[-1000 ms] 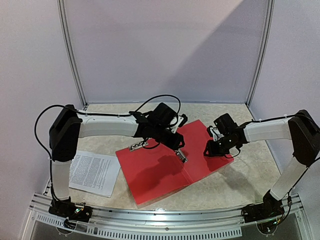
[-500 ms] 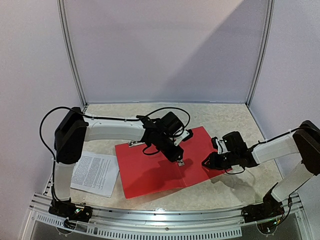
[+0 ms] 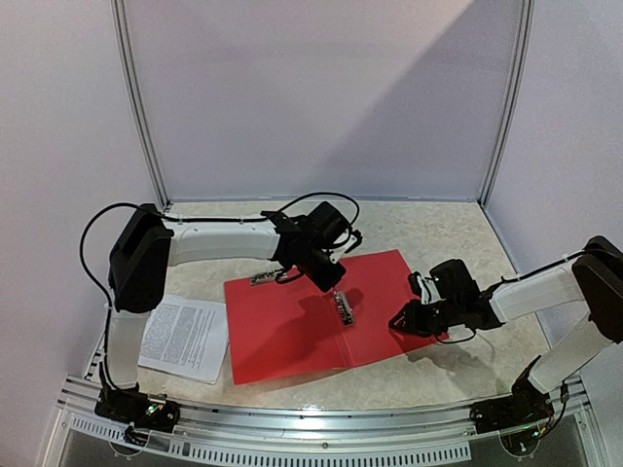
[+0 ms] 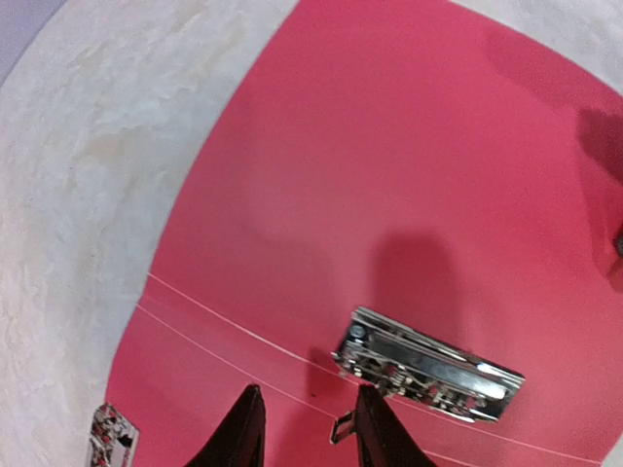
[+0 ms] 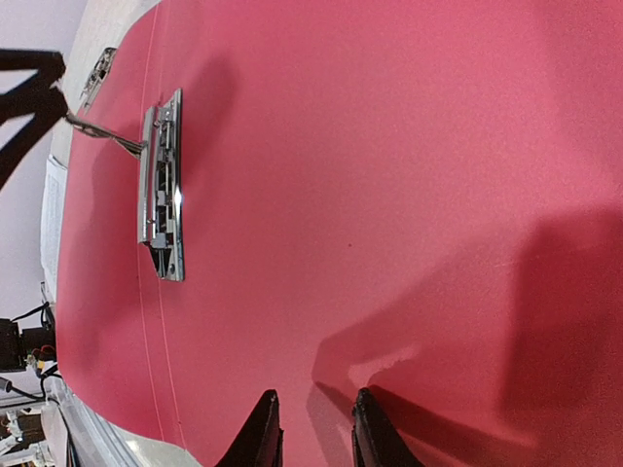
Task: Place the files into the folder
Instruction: Open the spring clip on the folder at the center of the board.
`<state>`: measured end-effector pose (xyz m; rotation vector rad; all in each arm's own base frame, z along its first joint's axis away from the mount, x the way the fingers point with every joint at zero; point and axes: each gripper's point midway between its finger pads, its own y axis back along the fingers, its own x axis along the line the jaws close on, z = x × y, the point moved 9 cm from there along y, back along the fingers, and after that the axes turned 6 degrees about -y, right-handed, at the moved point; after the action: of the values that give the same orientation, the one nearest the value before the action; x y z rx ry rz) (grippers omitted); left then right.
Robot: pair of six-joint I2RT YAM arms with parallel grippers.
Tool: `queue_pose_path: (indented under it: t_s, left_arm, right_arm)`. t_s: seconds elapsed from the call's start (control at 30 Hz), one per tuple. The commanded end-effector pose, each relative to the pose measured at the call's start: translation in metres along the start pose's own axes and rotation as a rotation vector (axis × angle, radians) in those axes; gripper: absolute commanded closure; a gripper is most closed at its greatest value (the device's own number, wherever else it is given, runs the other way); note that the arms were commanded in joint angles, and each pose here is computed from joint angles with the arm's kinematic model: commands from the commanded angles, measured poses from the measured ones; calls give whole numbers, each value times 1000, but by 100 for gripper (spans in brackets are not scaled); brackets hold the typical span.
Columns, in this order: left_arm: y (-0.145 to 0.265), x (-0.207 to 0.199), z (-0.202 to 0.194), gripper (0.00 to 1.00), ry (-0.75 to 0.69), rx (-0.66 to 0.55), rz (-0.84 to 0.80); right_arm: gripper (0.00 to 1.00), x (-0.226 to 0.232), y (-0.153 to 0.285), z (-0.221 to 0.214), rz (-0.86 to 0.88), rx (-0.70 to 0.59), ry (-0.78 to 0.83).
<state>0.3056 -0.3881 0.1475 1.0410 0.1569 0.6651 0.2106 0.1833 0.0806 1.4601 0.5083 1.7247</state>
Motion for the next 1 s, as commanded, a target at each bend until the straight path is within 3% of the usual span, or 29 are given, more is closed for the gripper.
queue_pose_path:
  t_s: [0.0, 0.3, 0.4, 0.5, 0.6, 0.7, 0.87, 0.97]
  left_arm:
    - [-25, 36, -5, 68, 39, 38, 81]
    - [-47, 45, 15, 67, 89, -18, 62]
    - [-35, 51, 24, 67, 132, -32, 104]
    - [-3, 48, 32, 65, 125, -115, 41]
    - [43, 18, 37, 61, -13, -247, -114]
    - [68, -23, 24, 59, -211, -272, -186]
    - [67, -72, -3, 59, -468, -193, -223]
    - [55, -78, -7, 59, -513, -130, -181]
  right_arm:
    - [75, -45, 1, -44, -232, 198, -84]
    - [74, -47, 12, -50, -217, 183, -94]
    - [74, -42, 17, -48, -184, 155, -79]
    - [72, -33, 19, -41, -150, 129, -45]
    - [71, -27, 20, -36, -134, 117, -13]
    - [71, -25, 20, -34, -129, 118, 1]
    - [70, -25, 17, -35, -115, 130, 3]
    - [70, -24, 14, -35, -103, 147, 3]
